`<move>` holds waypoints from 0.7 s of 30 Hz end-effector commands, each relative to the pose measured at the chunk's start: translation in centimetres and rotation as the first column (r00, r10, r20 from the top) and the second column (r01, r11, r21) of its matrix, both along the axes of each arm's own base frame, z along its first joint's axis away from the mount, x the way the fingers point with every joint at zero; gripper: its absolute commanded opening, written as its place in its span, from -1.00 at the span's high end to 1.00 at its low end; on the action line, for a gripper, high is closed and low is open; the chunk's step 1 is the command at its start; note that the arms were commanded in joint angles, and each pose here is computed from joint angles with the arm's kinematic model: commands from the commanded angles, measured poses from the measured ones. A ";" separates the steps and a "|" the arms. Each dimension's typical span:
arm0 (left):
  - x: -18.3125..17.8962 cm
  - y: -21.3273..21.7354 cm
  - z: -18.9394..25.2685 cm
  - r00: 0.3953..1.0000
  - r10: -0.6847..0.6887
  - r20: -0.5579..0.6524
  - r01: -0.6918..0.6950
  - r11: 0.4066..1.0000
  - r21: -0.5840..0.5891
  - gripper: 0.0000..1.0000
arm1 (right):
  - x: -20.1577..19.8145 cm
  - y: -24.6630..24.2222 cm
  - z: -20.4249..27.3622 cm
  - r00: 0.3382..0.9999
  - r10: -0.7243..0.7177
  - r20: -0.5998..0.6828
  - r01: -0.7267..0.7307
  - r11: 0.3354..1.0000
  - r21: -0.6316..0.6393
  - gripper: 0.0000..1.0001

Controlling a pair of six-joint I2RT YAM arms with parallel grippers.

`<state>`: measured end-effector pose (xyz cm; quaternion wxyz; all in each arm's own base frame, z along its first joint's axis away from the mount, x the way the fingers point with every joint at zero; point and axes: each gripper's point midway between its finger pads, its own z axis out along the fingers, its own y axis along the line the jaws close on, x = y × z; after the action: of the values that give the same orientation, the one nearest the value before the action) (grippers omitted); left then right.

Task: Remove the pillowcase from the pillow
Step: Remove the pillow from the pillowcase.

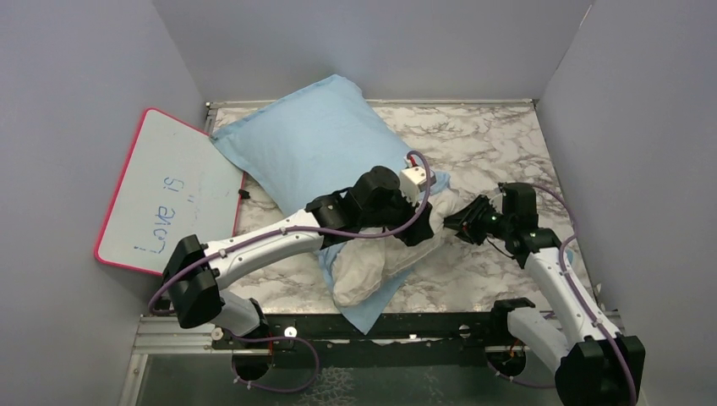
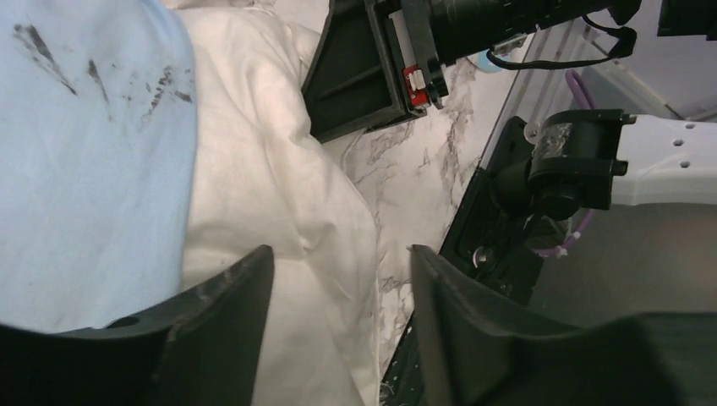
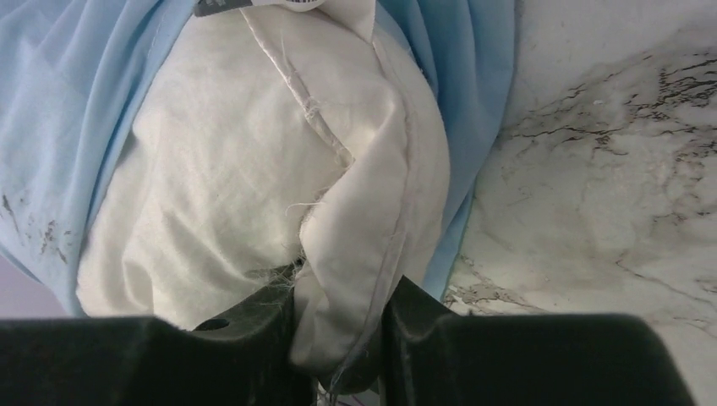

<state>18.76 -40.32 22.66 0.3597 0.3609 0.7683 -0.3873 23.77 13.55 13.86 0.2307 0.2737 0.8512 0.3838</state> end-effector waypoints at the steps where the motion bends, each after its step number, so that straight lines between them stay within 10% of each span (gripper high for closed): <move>1: 0.3 0.5 4.4 0.997 0.011 0.079 -0.007 0.999 -0.051 -0.41 | 0.3 -0.9 0.1 0.999 -0.035 0.041 0.037 0.998 -0.053 0.43; 6: 1.5 0.9 6.8 0.985 0.034 0.168 -0.028 0.999 -0.039 -0.66 | -0.3 -2.4 -0.4 0.998 -0.064 0.008 0.064 0.987 -0.146 0.18; 9: 3.0 0.7 8.1 0.974 0.051 0.223 -0.052 0.999 0.000 -0.72 | -1.2 -3.7 -1.1 0.988 -0.145 -0.061 0.130 0.971 -0.202 -0.51; 21: 13.0 -5.2 5.9 0.956 -0.054 0.290 -0.011 0.976 0.217 -0.92 | -3.1 -0.6 -0.5 0.996 -0.094 -0.008 0.094 0.994 0.047 -0.68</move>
<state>28.92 -44.21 33.48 0.4747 0.4071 0.7255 -0.2874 20.97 11.10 12.71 0.2569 0.3186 0.8518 0.3272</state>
